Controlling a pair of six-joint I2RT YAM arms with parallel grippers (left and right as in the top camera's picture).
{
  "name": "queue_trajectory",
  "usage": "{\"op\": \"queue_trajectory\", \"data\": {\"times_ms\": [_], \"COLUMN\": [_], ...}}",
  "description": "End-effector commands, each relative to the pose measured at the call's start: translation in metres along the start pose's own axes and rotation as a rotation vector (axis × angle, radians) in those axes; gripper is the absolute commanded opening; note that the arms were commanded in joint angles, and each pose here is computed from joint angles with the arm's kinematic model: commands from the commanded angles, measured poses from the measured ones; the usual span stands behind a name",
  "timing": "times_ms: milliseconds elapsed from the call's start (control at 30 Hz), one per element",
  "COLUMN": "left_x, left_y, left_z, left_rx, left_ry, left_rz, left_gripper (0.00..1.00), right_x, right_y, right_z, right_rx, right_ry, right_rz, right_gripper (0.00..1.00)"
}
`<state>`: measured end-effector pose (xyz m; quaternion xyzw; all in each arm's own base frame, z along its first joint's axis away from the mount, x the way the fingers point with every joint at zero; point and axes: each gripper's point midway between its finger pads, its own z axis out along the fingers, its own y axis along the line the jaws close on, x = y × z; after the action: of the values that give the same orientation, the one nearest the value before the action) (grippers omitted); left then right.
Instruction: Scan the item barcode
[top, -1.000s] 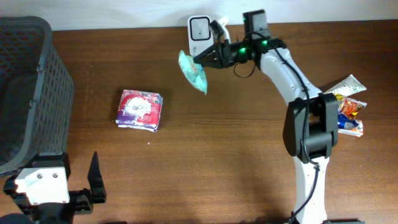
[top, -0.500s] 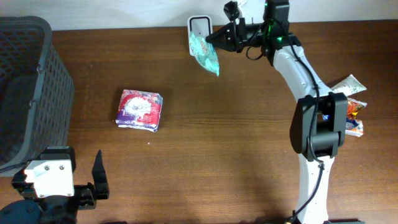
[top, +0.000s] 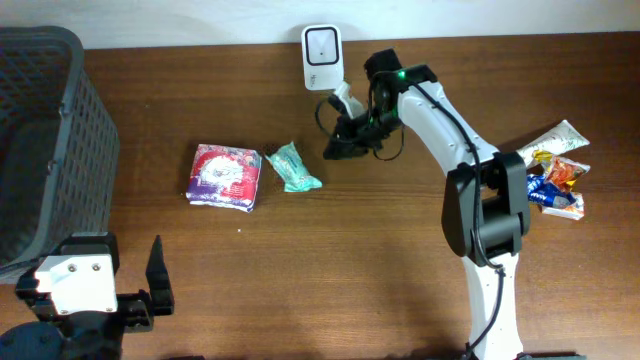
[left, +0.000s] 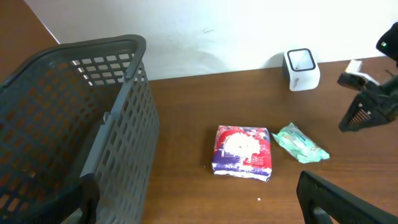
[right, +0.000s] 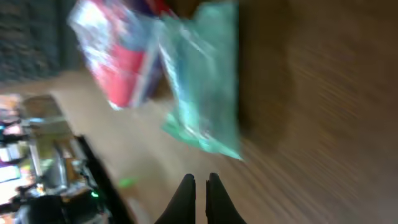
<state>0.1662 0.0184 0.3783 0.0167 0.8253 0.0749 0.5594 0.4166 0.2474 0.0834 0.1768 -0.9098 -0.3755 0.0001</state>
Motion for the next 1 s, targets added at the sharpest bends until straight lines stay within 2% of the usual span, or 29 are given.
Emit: {"op": "queue_trajectory", "data": {"times_ms": [0,33,67,100,133,167,233,300,400,433,467,567,700,767,867,967], "left_x": [0.000,0.000,0.000,0.000,0.000,0.000,0.000,0.000,0.000,0.000,0.000,0.001,0.001,0.000,0.000,0.000], "left_y": [0.002,0.002,0.002,0.002,0.002,0.002,0.002,0.002,0.002,0.002,0.002,0.002,0.002,0.002,0.002,0.002], "left_z": [0.001,0.001,0.001,0.001,0.001,0.001,0.001,0.001,0.001,0.001,0.001,0.001,0.001,0.001,0.001,0.001], "left_rx": [-0.011,-0.010,-0.010,-0.010,-0.010,-0.010,-0.011,-0.011,-0.011,-0.011,-0.011,-0.010,-0.010,-0.010,-0.011,-0.011], "left_ry": [-0.001,-0.002,-0.001,-0.001,-0.001,-0.001,-0.001,-0.001,-0.001,-0.001,-0.001,0.003,0.004,-0.001,-0.001,-0.002], "left_rz": [-0.013,-0.014,-0.014,-0.014,-0.014,-0.014,-0.013,-0.013,-0.002,-0.002,-0.002,-0.002,-0.002,-0.002,-0.002,-0.002], "left_gripper": [0.99,0.99,0.99,0.99,0.99,0.99,0.99,0.99,0.99,0.99,0.99,0.99,0.99,0.99,0.99,0.99], "right_x": [0.013,0.021,0.026,0.029,0.037,0.044,0.060,0.074,0.081,0.083,0.083,0.087,0.113,0.109,0.093,0.073], "right_y": [0.003,0.008,0.012,0.013,0.023,0.033,0.046,0.054,0.046,0.052,0.065,0.088,0.064,0.055,0.052,0.049], "right_z": [-0.019,-0.031,-0.038,-0.042,-0.045,-0.042,-0.029,-0.013,-0.014,-0.017,-0.027,-0.059,-0.068,-0.052,-0.010,0.009], "right_rx": [0.121,0.230,0.326,0.390,0.530,0.601,0.641,0.691,0.858,0.866,0.866,0.863,0.925,0.907,0.812,0.797], "right_ry": [0.045,0.071,0.091,0.104,0.147,0.184,0.265,0.323,0.346,0.335,0.300,0.176,0.010,-0.103,-0.183,-0.242], "right_rz": [-0.130,-0.199,-0.253,-0.281,-0.371,-0.419,-0.497,-0.547,-0.537,-0.556,-0.577,-0.609,-0.651,-0.715,-0.872,-0.890], "right_gripper": [0.04,0.04,0.10,0.22,0.35,0.44,0.68,0.80,0.81,0.96,0.99,0.99,0.98,0.98,0.98,0.99]}}
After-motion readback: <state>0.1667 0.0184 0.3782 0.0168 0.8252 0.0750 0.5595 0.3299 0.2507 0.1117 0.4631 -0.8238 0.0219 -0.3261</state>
